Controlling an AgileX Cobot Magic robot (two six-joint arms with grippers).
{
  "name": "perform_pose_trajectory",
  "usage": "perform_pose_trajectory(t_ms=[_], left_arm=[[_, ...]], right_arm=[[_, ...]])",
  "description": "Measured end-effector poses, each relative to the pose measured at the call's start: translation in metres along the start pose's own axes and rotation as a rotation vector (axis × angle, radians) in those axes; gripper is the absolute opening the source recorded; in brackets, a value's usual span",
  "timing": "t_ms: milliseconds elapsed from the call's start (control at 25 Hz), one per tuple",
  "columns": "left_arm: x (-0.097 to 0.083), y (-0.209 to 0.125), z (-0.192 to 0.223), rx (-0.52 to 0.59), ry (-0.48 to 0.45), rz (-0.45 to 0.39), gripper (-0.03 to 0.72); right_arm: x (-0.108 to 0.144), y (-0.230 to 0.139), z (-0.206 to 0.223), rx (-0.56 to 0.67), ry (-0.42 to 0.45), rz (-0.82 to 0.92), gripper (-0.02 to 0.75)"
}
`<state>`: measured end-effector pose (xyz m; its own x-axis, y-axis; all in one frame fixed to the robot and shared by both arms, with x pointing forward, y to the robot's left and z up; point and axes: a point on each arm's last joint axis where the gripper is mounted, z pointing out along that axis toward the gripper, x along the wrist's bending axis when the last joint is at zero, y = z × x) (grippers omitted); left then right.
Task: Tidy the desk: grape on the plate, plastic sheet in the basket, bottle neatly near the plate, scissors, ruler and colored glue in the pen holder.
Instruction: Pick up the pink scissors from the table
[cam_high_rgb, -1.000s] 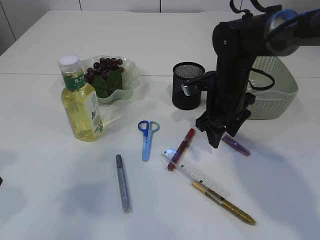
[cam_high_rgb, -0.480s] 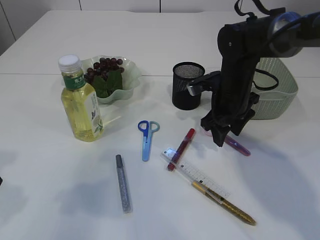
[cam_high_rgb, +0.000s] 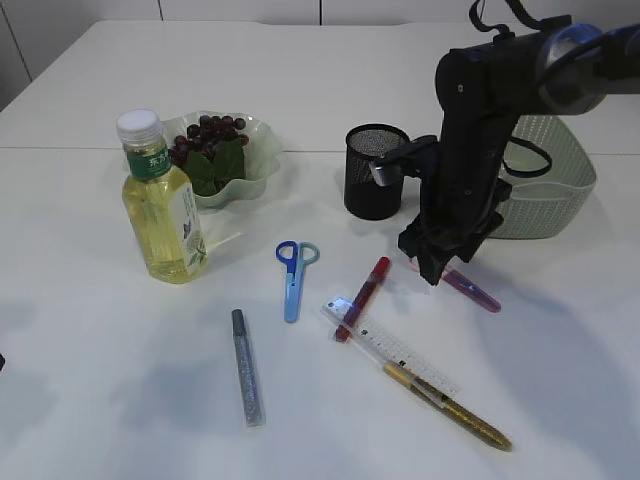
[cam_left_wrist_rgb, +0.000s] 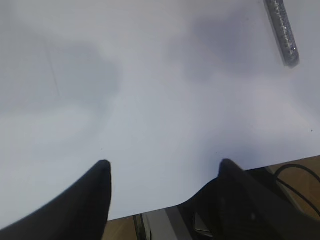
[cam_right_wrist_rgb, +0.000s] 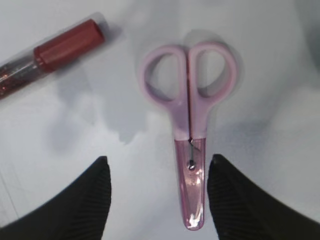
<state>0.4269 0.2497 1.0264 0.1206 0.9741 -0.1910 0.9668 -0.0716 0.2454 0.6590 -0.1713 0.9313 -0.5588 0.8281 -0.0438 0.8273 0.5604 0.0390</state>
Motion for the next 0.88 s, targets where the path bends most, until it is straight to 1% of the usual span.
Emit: perform_pose_trajectory(t_ms=[120, 880], left_arm=[[0.000, 0.000, 0.000, 0.000, 0.000, 0.000, 0.485], [0.000, 0.000, 0.000, 0.000, 0.000, 0.000, 0.485]], right_arm=[[-0.003, 0.000, 0.000, -0.005, -0.004, 0.004, 0.478], [-0.003, 0.000, 0.014, 0.019, 0.002, -0.005, 0.479]])
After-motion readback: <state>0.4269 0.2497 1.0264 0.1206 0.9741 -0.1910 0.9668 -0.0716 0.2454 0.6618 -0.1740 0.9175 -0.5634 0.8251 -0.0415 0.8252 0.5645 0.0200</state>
